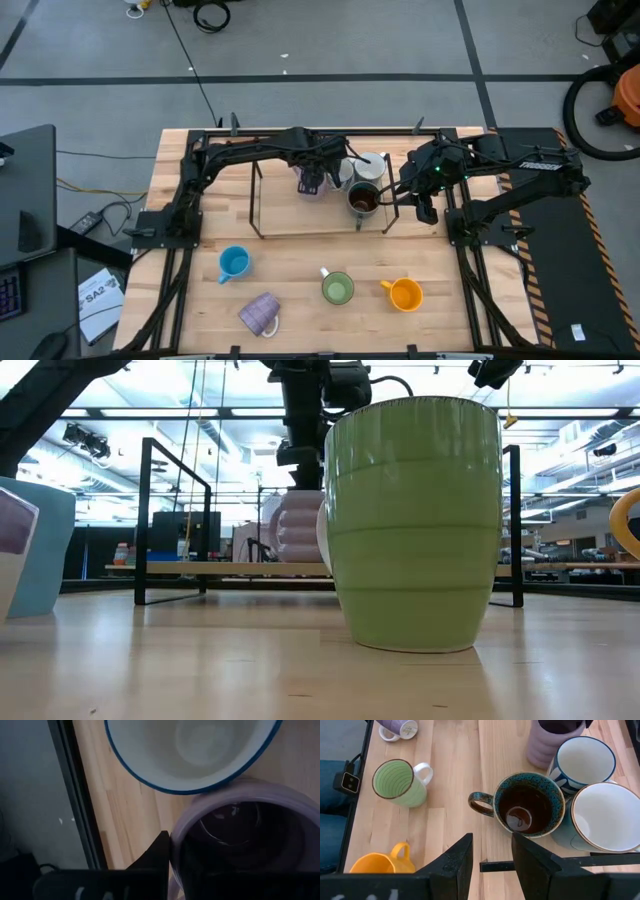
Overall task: Place coffee mugs
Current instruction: Put the right purple mug on the shelf, then put the yellow mug on the shelf
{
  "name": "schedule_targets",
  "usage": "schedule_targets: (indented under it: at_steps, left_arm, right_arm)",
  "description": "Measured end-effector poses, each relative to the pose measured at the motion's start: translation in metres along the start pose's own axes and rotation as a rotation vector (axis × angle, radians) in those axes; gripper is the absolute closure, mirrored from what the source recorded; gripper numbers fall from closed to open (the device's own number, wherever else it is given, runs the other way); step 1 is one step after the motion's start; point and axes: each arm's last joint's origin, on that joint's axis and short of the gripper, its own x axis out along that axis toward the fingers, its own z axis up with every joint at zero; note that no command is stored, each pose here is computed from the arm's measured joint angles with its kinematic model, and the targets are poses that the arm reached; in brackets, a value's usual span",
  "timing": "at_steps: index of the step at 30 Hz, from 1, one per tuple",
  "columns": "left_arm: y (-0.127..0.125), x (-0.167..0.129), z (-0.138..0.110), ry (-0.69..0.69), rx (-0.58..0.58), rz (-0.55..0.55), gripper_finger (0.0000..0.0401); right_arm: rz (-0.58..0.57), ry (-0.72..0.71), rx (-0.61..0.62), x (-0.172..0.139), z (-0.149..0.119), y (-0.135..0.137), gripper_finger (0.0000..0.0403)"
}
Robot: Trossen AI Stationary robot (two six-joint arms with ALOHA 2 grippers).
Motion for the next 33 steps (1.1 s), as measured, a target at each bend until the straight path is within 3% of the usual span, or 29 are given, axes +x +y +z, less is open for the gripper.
schedule_targets:
  at_steps: [22, 33]
  left_arm:
    - [0.0006, 0.0003, 0.0005, -0.005, 0.012, 0.007, 0.0358]
    - [0.0012, 0.0001, 0.0015, -0.013, 0.007, 0.016, 0.0274]
  right_arm:
    - [0.0, 0.0, 0.003, 0.0, 0.0, 0.0, 0.0263]
    - [0.0, 0.0, 0.003, 0.0, 0.0, 0.0, 0.0263]
